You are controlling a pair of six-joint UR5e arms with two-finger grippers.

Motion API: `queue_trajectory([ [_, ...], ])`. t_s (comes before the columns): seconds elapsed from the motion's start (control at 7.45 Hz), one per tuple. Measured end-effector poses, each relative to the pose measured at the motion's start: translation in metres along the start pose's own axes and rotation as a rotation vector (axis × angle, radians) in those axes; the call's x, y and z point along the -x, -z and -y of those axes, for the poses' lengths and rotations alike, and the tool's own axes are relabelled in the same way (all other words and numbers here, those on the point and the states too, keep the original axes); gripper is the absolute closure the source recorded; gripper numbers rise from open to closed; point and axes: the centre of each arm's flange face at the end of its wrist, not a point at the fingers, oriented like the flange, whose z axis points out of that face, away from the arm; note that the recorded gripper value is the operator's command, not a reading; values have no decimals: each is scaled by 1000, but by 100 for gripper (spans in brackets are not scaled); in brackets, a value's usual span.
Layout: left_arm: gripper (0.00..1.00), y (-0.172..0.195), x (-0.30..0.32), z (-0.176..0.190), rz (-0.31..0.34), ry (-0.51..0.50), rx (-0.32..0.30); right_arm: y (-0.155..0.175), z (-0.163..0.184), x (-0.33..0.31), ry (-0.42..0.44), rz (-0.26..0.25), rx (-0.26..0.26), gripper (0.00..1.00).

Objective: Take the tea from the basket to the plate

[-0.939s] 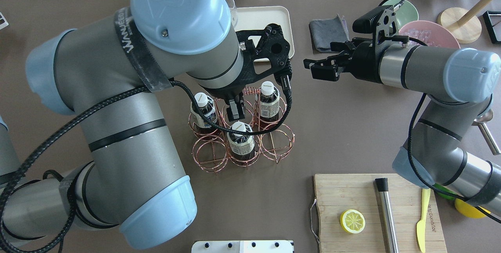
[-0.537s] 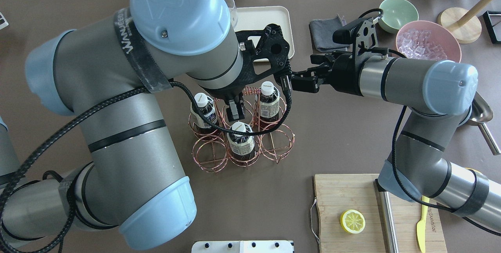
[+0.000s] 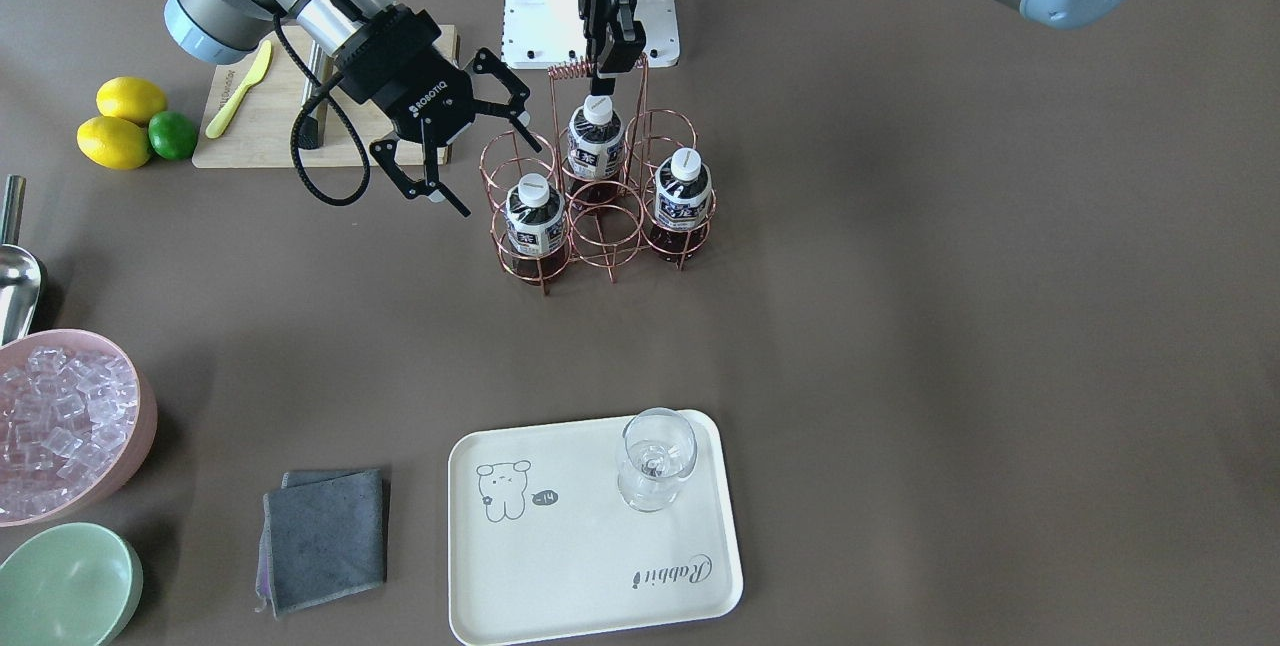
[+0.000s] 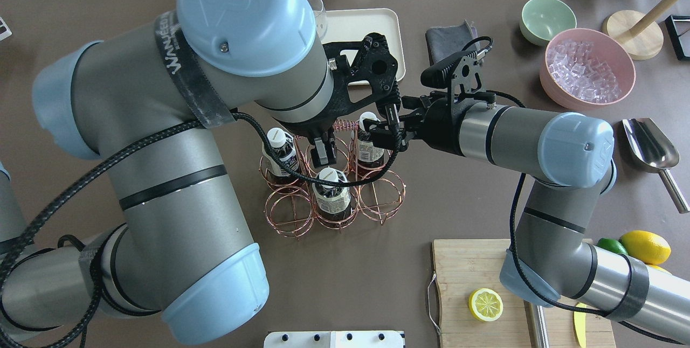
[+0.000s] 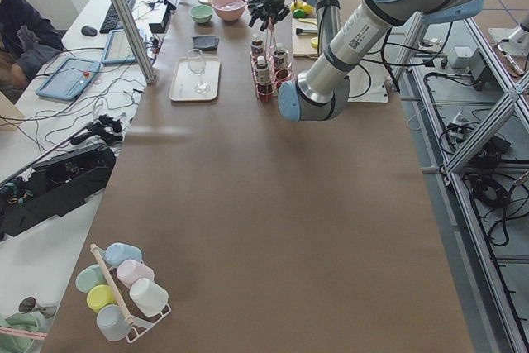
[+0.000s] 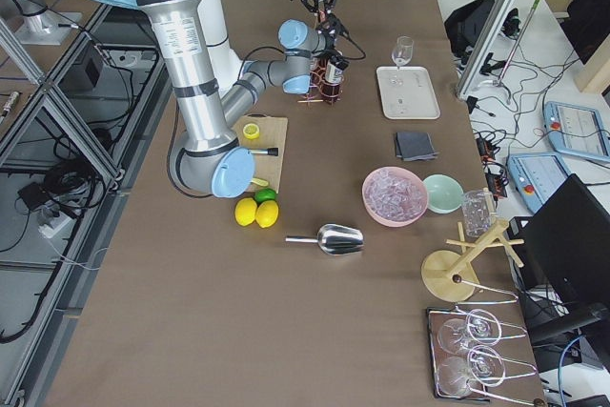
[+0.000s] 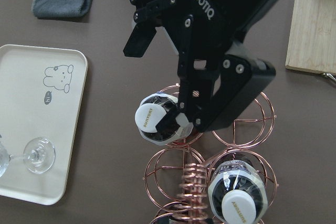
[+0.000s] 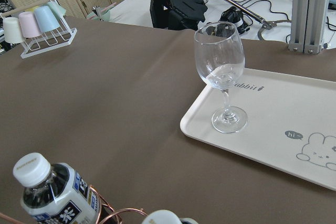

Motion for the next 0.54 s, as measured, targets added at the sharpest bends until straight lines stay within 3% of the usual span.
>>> queue_trajectory([
  [0.54,100,-3,-3,-12,-8,-1,5,-13,0,11,5,-31,16,1],
])
